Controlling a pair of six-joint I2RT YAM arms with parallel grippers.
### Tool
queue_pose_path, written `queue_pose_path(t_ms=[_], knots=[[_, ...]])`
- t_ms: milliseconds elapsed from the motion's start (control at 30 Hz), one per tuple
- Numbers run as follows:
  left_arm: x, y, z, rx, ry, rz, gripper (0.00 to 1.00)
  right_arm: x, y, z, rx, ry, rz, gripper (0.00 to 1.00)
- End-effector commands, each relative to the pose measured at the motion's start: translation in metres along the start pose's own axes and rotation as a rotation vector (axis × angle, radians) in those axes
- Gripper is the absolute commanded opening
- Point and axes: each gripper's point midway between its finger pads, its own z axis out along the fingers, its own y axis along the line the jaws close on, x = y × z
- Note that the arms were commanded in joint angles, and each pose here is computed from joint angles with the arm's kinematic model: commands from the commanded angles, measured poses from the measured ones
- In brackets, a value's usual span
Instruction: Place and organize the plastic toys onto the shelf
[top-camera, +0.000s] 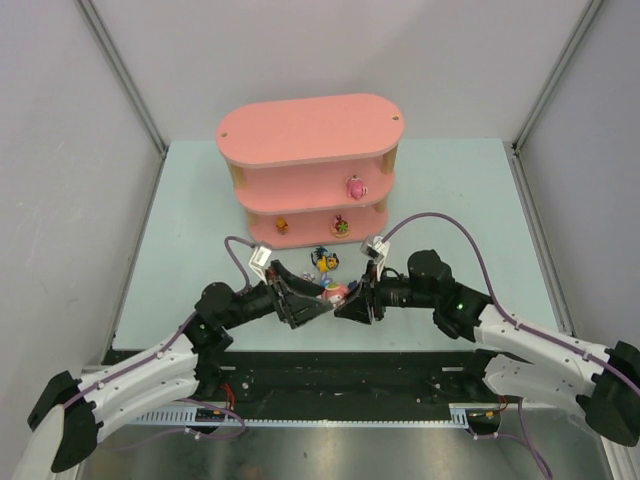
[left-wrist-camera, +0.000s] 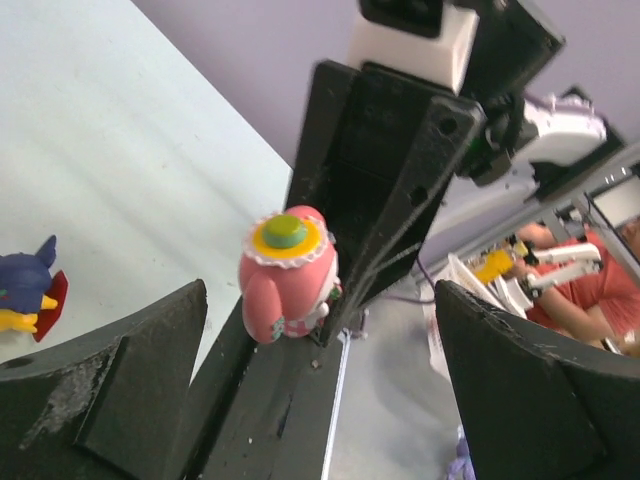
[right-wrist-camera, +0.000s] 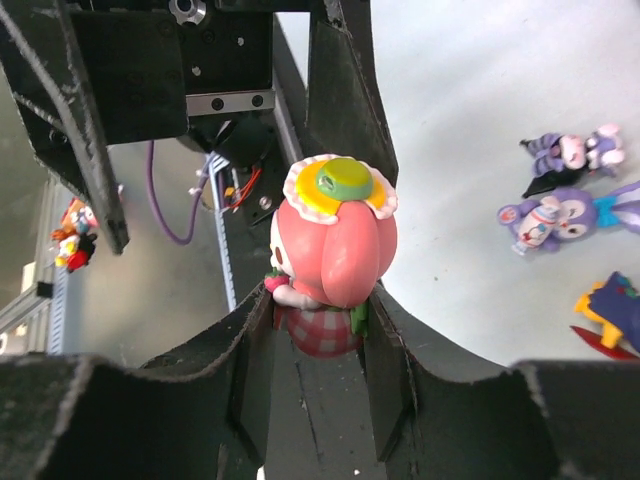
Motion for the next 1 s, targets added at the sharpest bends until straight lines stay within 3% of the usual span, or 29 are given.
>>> queue_pose_path(t_ms=[0,133,400,600,967], knots=[[-0.039,-0.011,0.006,-0.083,-0.102,-0.009,1.00,-0.024,0.001,-0.011,0.100,-0.107,-0.120,0.00],[-0.041,0.011,0.005,-0.262,-0.077,-0.058,1.00,-0.030,-0.006,-0.014,0.217,-0.138,-0.178,0.00],[-0.046,0.015,0.015,-0.383,-0.047,-0.069,1.00,-0.043,0.000,-0.015,0.357,-0.197,-0.275,0.00],[-0.038,0.007,0.023,-0.458,0.030,0.005,1.00,-0.052,-0.001,-0.022,0.390,-0.233,-0.288,0.00],[-0.032,0.005,0.029,-0.528,0.059,0.046,1.00,-0.047,-0.002,-0.017,0.384,-0.211,-0.287,0.00]])
